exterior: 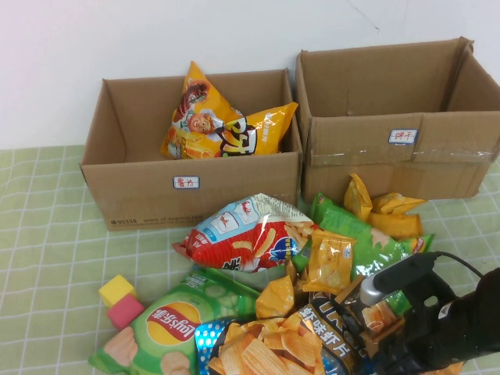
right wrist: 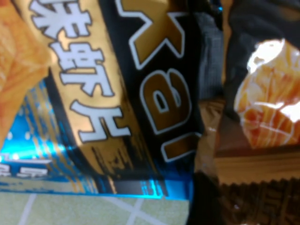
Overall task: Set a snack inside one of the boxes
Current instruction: Pick up the biscuit, then place the biscuit in the biscuit box
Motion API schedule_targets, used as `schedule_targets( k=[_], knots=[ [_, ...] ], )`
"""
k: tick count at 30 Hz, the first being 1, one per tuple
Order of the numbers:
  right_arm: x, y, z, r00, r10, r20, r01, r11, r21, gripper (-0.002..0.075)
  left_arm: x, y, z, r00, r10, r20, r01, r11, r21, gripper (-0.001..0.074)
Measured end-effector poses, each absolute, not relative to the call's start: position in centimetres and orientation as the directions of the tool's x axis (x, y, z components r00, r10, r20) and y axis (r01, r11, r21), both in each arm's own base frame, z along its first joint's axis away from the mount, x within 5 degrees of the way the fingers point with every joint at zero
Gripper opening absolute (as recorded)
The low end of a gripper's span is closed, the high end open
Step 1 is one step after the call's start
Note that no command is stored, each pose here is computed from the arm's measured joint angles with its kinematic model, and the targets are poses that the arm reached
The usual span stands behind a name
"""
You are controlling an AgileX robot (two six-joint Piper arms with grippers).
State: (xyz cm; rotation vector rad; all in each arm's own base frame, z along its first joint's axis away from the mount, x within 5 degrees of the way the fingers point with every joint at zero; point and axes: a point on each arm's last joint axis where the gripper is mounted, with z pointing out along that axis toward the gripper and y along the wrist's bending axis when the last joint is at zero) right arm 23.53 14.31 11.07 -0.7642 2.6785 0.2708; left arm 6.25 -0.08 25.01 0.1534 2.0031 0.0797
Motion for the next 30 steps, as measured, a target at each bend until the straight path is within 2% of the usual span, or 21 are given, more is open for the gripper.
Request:
schedule_targets(
  k=[5,12,16,20,24,26,30],
  knots=[
    [23.8,14.7,12.9,-0.787,-0.458,-0.414,-0.542,0.834,0.108,0.0407,6.2,-0.1,25.0,-0.417,0.144,-0.897,0.073,0.989,0.125,-0.0003],
    [25.7,15.8,21.0,-0.643,-0.398,-0.655,-0.580,0.811,0.076,0.0405,6.2,-0.1,25.0,-0.417,0.144,-0.897,0.073,0.989,0.125,-0.0003],
    [27.7,16.5,26.7,-0.463,-0.357,-0.811,-0.591,0.806,-0.018,0.0405,6.2,-0.1,25.0,-0.417,0.144,-0.897,0.073,0.989,0.125,-0.0003],
    [30.7,17.1,31.3,-0.233,-0.232,-0.945,-0.502,0.861,-0.087,0.0405,6.2,-0.1,25.0,-0.417,0.144,-0.897,0.072,0.989,0.125,-0.0002],
    [34.5,17.3,33.9,-0.019,-0.089,-0.996,-0.353,0.932,-0.076,0.0405,6.3,-0.1,25.0,-0.415,0.144,-0.898,0.072,0.989,0.126,-0.0003],
    [36.7,17.4,33.9,0.035,-0.027,-0.999,-0.281,0.959,-0.036,0.0405,6.3,-0.1,25.0,-0.415,0.144,-0.898,0.072,0.989,0.126,-0.0003],
    [41.2,17.4,31.2,0.050,0.036,-0.998,-0.171,0.985,0.027,0.0404,6.3,-0.1,25.0,-0.415,0.144,-0.898,0.072,0.989,0.126,-0.0003]
  ],
)
